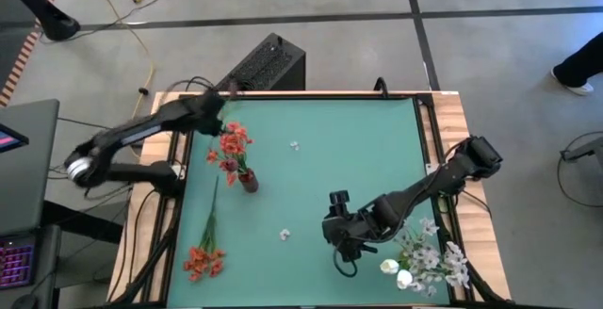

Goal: Sort flowers into vase by color
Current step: Put the dark red flower into the red vase

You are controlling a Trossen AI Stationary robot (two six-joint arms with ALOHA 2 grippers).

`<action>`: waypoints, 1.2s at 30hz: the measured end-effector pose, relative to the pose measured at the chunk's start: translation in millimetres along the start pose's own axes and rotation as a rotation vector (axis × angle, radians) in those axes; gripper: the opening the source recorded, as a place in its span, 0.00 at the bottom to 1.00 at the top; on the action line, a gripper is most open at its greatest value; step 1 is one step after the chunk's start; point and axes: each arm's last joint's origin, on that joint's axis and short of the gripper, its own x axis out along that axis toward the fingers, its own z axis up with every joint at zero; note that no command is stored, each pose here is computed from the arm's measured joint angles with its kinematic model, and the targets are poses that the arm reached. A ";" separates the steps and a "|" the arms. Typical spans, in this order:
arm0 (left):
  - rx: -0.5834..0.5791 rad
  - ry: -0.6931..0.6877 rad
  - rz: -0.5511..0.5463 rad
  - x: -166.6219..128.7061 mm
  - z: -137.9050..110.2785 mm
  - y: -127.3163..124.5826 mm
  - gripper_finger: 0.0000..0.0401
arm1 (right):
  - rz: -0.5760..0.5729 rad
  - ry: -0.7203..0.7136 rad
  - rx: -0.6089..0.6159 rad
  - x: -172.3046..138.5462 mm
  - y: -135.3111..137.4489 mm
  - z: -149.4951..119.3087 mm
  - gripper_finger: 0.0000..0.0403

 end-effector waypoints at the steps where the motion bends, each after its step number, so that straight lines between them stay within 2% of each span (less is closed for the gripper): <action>1: -0.020 -0.077 -0.041 -13.4 2.2 1.9 0.00 | -0.005 0.000 0.000 0.0 -0.2 0.0 0.61; 5: -0.088 -0.378 -0.199 -63.7 -0.9 12.0 0.00 | -0.078 -0.005 -0.005 0.0 -2.7 -0.4 0.61; 11: -0.206 -0.867 -0.352 -132.0 -17.7 33.2 0.00 | -0.161 -0.019 -0.016 0.1 -6.4 0.4 0.61; 16: -0.128 -1.146 -0.723 -178.1 -37.4 40.1 0.00 | -0.161 -0.041 0.029 1.4 -9.8 3.3 0.61; 22: 0.015 -1.270 -1.167 -210.9 -51.2 36.7 0.00 | -0.164 -0.058 -0.004 3.3 -12.7 5.3 0.61; 27: 0.055 -1.375 -1.469 -234.4 -49.0 27.8 0.00 | -0.187 -0.059 0.038 8.1 -28.4 8.2 0.61; 30: 0.107 -1.337 -1.591 -236.5 -44.3 10.9 0.00 | -0.199 -0.059 0.061 10.6 -37.0 9.4 0.61; 36: 0.249 -1.277 -1.786 -240.9 -38.3 -46.1 0.00 | -0.222 -0.050 0.100 14.8 -52.5 10.2 0.61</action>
